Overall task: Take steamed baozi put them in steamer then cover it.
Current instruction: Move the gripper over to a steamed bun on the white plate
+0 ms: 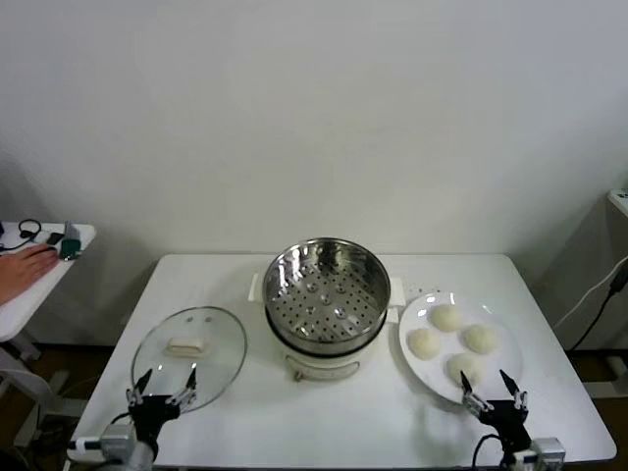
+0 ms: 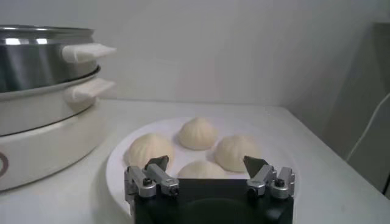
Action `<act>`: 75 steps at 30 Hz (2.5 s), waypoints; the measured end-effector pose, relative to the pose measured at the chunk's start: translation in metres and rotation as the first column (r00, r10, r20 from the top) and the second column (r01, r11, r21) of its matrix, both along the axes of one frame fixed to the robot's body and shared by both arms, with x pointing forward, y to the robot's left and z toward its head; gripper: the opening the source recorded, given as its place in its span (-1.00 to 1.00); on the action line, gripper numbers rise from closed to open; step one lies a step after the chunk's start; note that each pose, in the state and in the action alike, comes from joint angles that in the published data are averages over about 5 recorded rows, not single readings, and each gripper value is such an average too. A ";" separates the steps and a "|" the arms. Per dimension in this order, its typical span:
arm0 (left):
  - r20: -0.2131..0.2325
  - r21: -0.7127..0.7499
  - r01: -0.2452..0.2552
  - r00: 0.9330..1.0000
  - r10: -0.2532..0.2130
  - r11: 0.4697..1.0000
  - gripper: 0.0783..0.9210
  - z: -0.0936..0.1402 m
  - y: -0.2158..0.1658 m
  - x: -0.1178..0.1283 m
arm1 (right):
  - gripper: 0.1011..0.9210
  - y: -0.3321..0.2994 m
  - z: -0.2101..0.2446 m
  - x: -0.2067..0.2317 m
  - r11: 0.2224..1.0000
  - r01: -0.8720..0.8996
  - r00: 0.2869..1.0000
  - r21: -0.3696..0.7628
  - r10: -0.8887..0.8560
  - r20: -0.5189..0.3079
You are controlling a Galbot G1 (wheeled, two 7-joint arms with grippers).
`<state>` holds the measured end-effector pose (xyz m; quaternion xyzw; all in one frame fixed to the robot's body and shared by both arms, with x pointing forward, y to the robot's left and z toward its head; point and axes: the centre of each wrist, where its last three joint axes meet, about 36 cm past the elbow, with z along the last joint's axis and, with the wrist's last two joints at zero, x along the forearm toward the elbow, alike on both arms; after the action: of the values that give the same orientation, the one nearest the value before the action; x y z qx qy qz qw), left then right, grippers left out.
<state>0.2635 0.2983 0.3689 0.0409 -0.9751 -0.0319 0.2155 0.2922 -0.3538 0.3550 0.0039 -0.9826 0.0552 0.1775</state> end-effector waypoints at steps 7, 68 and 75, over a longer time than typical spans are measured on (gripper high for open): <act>0.009 0.004 0.006 1.000 -0.006 1.000 0.77 0.002 0.000 0.003 | 0.76 -0.017 0.037 0.057 0.989 -0.111 0.993 -0.102 0.107 -0.041; -0.009 0.038 -0.018 1.000 0.019 0.999 0.77 -0.018 0.006 -0.006 | 0.75 -0.010 0.113 0.398 0.071 -0.995 0.096 -0.075 0.367 -0.925; -0.009 0.042 -0.022 1.000 0.022 0.999 0.77 -0.018 0.004 -0.006 | 0.43 -0.013 0.109 0.401 0.076 -0.994 0.104 -0.082 0.367 -0.924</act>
<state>0.2572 0.3025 0.3505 0.0559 -0.9727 -0.0501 0.2196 0.6928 -0.3666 0.4642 0.4885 -0.5191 0.5276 0.4620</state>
